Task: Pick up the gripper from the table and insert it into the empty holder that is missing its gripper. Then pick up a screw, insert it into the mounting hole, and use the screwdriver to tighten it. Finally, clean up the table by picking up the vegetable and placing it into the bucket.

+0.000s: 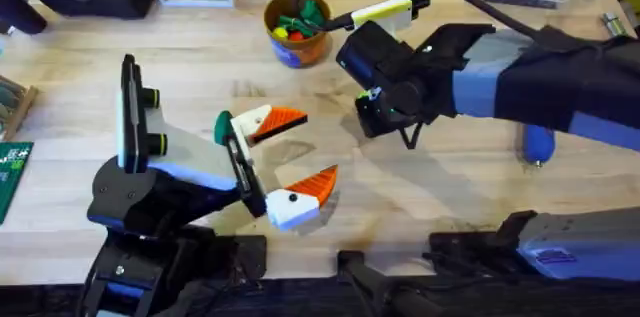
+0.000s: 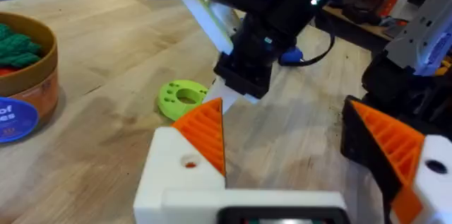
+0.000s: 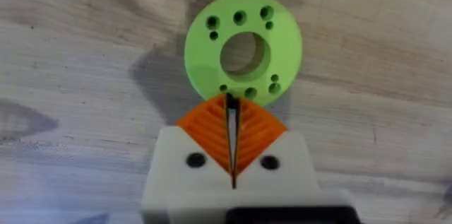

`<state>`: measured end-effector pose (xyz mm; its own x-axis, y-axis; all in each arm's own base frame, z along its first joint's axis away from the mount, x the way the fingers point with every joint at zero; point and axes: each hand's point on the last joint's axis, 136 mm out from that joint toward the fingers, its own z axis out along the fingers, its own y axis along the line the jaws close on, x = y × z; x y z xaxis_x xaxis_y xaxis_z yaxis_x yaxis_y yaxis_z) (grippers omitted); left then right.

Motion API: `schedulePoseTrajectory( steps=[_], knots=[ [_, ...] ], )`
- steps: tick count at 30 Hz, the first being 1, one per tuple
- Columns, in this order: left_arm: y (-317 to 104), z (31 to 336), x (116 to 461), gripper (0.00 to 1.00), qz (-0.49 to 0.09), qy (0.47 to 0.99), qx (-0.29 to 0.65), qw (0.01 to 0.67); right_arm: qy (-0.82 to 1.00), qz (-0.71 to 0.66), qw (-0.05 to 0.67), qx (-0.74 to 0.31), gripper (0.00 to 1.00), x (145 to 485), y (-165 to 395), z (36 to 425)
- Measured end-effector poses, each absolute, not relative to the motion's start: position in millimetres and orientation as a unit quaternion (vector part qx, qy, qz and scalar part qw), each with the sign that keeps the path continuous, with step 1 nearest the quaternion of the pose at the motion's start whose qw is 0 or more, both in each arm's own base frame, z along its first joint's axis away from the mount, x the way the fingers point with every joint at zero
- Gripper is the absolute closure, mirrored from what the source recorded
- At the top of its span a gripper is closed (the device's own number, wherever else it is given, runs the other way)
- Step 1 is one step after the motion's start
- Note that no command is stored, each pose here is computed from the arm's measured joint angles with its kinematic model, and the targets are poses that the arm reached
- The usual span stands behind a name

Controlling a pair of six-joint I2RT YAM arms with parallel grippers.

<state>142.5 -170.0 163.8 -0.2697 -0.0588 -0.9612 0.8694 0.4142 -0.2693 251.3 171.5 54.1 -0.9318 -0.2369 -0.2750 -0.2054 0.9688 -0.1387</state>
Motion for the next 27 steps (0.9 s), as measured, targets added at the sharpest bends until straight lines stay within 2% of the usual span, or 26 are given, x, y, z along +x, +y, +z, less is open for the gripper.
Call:
schedulePoseTrajectory(
  steps=[14,22,27],
  knots=[
    [-170.0,163.8,142.5,0.015,-0.446,0.66,0.307,0.521,0.981,-0.063,0.143,-0.117,0.993,249.9,167.8,54.3],
    [-170.0,163.8,142.5,0.015,-0.446,0.66,0.307,0.521,0.974,-0.039,0.18,-0.134,0.993,250.3,168.4,93.7],
    [-170.0,163.8,142.5,0.015,-0.446,0.66,0.307,0.521,0.971,-0.036,0.177,-0.156,0.993,247.7,169.1,116.8]
  ],
)
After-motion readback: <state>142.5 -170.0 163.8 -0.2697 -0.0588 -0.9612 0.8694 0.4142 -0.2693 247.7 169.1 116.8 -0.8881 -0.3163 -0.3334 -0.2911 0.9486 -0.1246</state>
